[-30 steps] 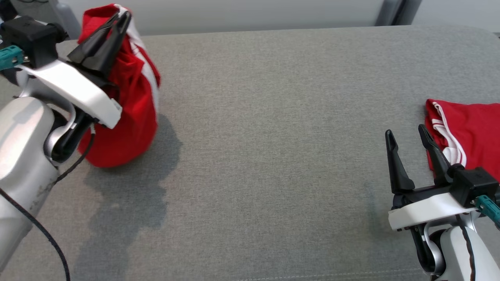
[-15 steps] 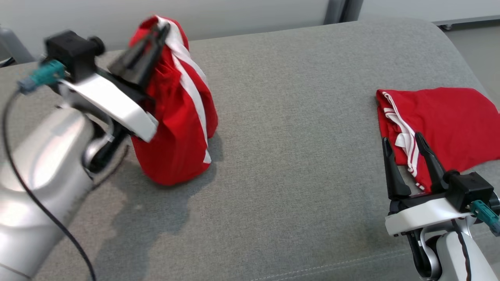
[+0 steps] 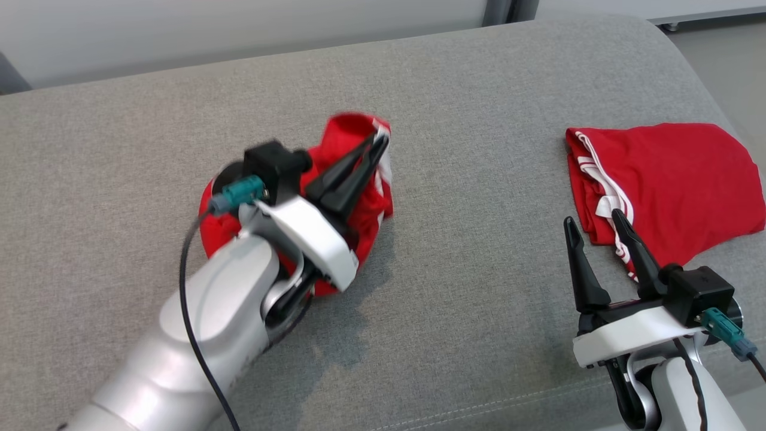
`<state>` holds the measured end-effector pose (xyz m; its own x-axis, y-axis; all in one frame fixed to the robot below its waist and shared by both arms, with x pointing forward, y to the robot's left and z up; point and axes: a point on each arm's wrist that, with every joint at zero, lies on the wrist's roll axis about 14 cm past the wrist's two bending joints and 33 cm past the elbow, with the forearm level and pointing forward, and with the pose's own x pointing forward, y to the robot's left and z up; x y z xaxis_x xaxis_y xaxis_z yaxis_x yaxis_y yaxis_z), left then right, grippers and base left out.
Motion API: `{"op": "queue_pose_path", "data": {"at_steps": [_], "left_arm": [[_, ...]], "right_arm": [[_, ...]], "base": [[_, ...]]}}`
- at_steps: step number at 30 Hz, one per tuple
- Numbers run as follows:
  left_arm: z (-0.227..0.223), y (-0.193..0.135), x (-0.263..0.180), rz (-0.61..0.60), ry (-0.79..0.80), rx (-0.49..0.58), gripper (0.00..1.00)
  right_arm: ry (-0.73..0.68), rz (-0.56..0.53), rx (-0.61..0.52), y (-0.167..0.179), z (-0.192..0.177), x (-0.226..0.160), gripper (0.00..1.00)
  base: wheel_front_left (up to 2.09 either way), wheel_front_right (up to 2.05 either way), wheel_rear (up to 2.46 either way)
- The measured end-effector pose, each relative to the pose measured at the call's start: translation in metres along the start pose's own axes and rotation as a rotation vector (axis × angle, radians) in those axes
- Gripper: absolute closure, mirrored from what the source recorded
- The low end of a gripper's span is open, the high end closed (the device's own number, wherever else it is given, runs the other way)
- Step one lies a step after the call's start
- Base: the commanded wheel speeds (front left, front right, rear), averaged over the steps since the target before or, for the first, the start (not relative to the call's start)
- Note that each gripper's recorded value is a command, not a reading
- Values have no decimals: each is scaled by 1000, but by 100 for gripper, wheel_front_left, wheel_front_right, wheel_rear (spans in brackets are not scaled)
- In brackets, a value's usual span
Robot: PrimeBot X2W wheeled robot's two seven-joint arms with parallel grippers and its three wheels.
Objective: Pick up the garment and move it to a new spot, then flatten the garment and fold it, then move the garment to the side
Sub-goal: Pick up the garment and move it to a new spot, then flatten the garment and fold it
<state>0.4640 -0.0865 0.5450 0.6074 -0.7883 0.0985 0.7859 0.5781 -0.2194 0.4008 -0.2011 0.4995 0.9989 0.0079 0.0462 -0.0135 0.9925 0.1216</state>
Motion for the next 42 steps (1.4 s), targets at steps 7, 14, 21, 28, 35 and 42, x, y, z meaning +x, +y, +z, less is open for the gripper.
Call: {"op": "queue_pose_path", "data": {"at_steps": [7, 14, 21, 28, 35, 42], "left_arm": [[-13, 37, -21, 126, 19, 25, 0], [1, 83, -64, 319, -34, 78, 0], [5, 110, -122, 515, -64, 123, 0], [3, 116, -172, 660, -84, 116, 0], [-12, 114, -219, 777, -52, 130, 0], [-20, 111, -257, 872, -50, 117, 0]], "right_arm": [[13, -8, 10, -2, -5, 2, 0], [6, 33, 21, 13, -4, 9, 0], [-16, 81, 28, 29, 3, 14, 0], [-43, 107, 29, 39, 13, 12, 0], [-54, 139, 38, 50, 19, 6, 0], [21, 218, 61, 78, -6, -6, 0]], "base": [[0, 0, 0], [0, 0, 0], [0, 0, 0], [0, 0, 0], [0, 0, 0], [0, 0, 0]]}}
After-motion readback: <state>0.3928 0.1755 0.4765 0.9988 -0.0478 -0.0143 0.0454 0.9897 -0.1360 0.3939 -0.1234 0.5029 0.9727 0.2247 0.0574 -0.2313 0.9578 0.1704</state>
